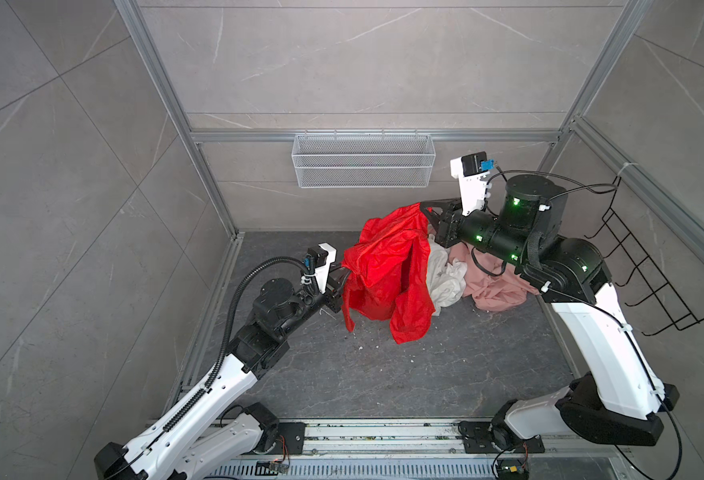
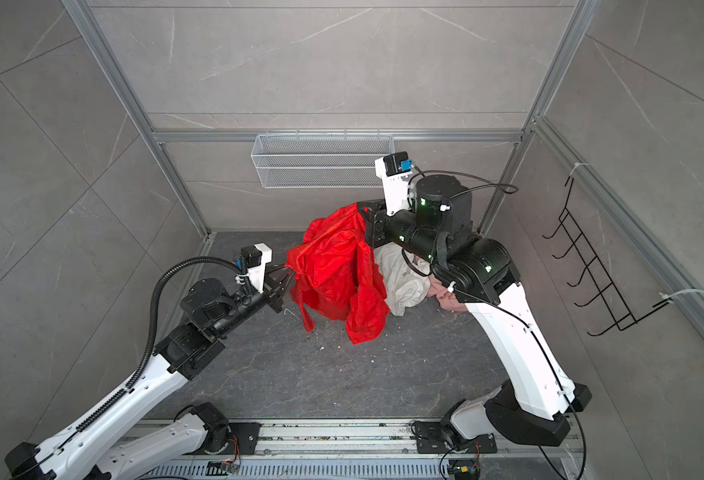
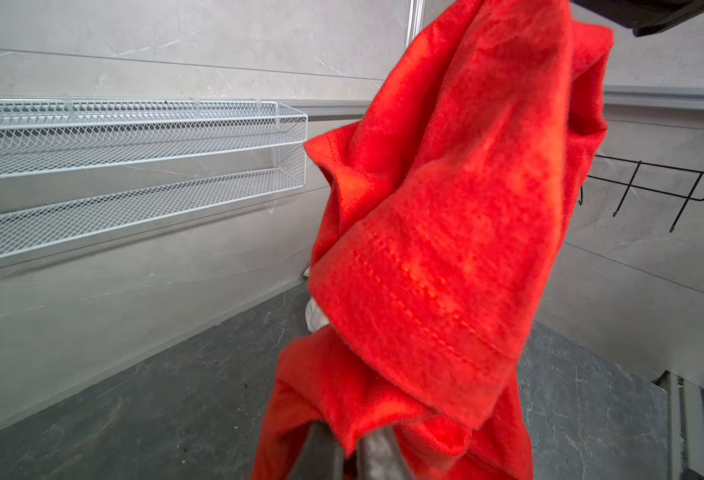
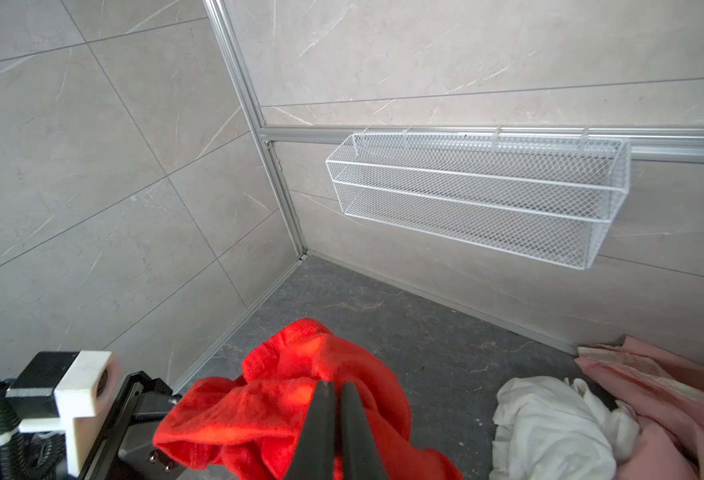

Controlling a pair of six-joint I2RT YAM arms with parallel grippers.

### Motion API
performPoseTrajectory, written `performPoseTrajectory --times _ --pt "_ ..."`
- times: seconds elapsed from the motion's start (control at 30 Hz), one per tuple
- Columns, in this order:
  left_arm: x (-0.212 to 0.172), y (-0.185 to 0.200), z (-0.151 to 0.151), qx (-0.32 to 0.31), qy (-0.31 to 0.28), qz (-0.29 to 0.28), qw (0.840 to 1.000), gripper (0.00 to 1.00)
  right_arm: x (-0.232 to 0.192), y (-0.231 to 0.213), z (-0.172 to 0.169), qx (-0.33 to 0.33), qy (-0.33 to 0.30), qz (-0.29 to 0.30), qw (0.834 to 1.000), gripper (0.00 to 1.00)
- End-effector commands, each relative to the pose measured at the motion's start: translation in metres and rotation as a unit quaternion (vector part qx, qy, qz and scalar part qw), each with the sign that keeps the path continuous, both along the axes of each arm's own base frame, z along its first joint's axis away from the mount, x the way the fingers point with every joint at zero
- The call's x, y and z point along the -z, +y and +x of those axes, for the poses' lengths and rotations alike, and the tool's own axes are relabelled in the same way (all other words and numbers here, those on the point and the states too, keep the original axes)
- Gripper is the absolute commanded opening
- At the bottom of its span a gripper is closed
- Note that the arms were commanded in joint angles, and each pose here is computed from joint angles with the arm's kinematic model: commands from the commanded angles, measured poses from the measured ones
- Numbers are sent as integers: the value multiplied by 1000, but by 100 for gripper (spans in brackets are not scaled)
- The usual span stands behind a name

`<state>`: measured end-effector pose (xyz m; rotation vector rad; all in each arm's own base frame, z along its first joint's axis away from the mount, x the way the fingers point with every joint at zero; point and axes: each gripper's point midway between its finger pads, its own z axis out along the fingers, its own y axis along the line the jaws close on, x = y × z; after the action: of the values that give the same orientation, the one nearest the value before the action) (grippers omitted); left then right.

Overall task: Pick out a specific cloth from the pile
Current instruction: 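Pull the red cloth toward the robot with both grippers, away from the pile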

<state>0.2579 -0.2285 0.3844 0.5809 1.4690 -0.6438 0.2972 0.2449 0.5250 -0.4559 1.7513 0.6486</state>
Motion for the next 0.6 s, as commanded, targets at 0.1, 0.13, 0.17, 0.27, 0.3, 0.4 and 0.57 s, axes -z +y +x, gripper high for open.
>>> performPoseTrajectory --times 0.1,0.13,0.17,0.27,0.3,0.4,0.57 --pt "1 23 -13 -28 6 -18 999 0 35 28 -16 -32 52 -9 998 0" --pt "4 26 -15 -32 9 -19 999 0 40 32 -17 -35 57 -10 998 0" --pt "7 29 -16 -35 13 -18 999 0 45 35 -17 -36 62 -11 997 0" --pt "21 35 -20 -43 32 -12 998 0 65 44 -17 -40 83 -9 996 0" --pt "28 37 -21 -47 40 -10 998 0 73 47 -16 -41 93 -8 995 0" --pt "43 46 -24 -61 56 -11 996 0 103 55 -13 -39 128 -1 991 0" --pt "68 56 -29 -78 88 -8 993 0 159 71 -10 -43 200 16 979 0"
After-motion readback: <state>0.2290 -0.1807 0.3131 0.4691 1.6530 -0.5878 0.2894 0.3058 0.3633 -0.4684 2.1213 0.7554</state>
